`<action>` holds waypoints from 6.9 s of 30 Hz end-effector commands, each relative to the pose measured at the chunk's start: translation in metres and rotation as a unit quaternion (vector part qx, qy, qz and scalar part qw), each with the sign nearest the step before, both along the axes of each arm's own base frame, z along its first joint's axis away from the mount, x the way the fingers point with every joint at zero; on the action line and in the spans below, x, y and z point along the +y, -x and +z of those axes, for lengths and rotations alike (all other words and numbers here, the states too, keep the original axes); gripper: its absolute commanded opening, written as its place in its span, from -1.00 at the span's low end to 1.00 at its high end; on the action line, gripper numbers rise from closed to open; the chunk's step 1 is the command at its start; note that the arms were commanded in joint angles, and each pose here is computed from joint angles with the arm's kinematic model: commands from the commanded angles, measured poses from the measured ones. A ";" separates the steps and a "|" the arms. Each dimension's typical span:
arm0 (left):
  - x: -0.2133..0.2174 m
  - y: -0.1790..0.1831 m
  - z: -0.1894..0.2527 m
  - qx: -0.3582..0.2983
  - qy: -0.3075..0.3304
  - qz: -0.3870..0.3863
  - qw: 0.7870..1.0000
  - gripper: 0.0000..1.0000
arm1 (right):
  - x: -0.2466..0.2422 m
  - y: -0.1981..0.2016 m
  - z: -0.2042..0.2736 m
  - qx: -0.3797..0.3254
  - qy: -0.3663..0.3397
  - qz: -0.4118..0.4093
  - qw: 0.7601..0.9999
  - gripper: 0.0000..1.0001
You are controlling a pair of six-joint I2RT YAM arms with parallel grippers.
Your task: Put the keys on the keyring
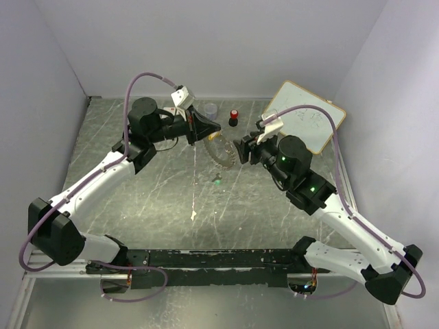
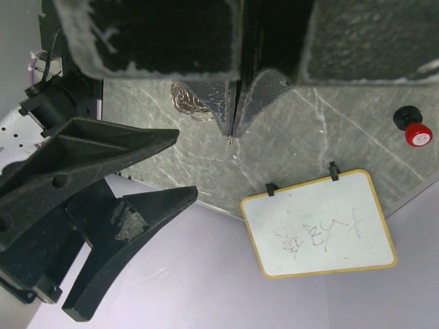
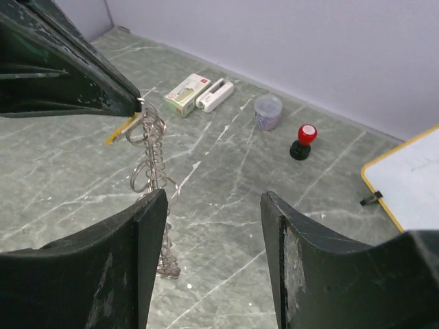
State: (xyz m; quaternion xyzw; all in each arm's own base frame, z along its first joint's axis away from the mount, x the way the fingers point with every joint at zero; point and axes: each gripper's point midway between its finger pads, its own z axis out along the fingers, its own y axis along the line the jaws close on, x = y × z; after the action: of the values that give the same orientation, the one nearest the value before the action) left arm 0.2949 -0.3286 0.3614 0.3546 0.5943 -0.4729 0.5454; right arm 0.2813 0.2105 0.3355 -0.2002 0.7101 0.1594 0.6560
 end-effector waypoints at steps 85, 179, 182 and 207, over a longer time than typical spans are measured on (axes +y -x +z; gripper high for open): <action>-0.010 0.029 0.028 -0.023 0.010 -0.108 0.994 -0.86 | 0.009 0.009 0.051 -0.098 0.009 0.109 0.989 -0.33; -0.010 0.018 0.015 0.081 0.036 -0.267 0.960 -0.42 | 0.054 0.019 0.052 -0.021 -0.025 0.282 0.959 -1.00; -0.011 -0.002 0.017 0.076 0.028 -0.201 0.976 -0.14 | 0.053 0.017 0.050 -0.012 -0.031 0.274 0.961 -1.00; -0.005 0.016 0.004 -0.006 0.017 0.054 0.998 0.03 | 0.038 -0.019 0.070 0.013 -0.134 0.169 0.976 -1.00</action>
State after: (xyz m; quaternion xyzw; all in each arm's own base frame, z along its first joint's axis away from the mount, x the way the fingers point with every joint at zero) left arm 0.2732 -0.3223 0.3851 0.3127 0.5790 -0.5127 0.5515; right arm 0.2934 0.2521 0.3766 -0.2569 0.6733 0.3528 0.5969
